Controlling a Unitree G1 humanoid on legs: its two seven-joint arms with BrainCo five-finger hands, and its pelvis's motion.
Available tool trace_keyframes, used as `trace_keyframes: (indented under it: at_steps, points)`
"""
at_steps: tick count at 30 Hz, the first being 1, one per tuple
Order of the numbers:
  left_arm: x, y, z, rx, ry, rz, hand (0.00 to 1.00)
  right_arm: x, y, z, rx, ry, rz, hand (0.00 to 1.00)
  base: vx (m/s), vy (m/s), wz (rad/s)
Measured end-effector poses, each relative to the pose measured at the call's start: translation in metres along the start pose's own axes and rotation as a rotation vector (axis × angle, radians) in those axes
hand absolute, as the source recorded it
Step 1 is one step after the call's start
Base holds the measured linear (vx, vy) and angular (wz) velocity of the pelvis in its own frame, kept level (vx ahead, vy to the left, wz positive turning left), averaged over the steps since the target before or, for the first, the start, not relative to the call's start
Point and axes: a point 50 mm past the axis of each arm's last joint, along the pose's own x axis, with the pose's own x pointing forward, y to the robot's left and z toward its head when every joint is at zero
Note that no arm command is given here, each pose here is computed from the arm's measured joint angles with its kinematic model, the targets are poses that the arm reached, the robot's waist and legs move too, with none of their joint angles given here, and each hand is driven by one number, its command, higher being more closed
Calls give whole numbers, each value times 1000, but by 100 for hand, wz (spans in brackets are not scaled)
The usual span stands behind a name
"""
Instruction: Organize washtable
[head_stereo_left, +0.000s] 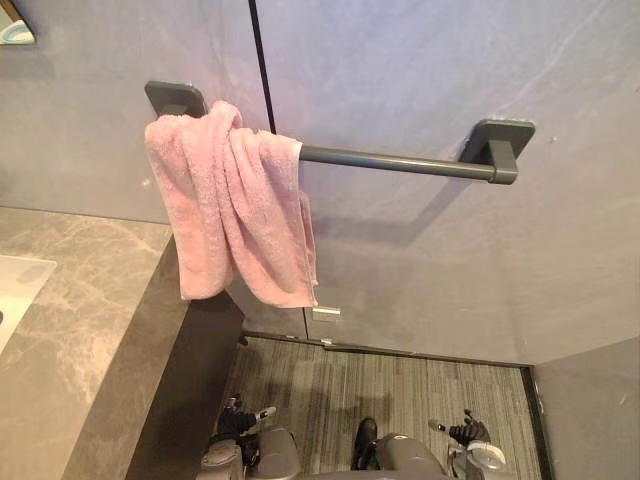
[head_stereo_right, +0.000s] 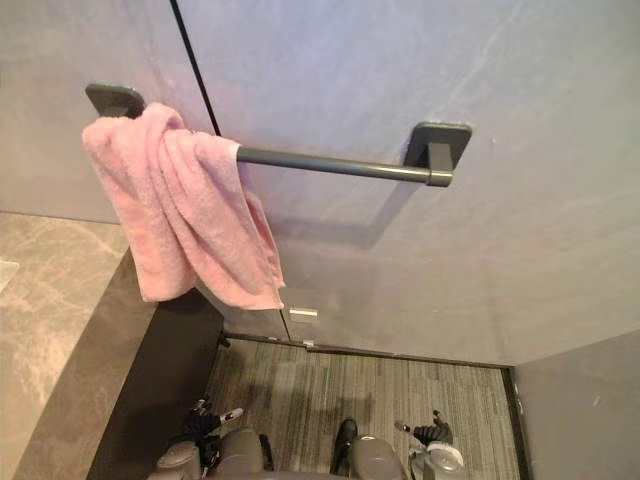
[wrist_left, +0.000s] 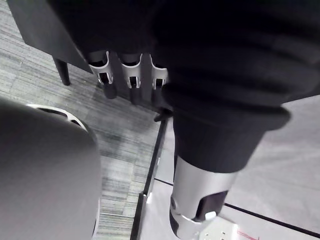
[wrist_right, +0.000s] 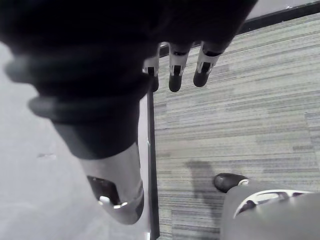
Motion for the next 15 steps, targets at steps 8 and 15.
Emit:
trace_keyframes:
  at_steps: [8,15]
  points:
    - [0,10,-3,22,10,21,0,-4,2,-18,-5,60,6,0,103,89,-2]
    - [-1,14,-7,37,22,26,0,-3,-2,-19,-20,66,-1,0,5,-32,1]
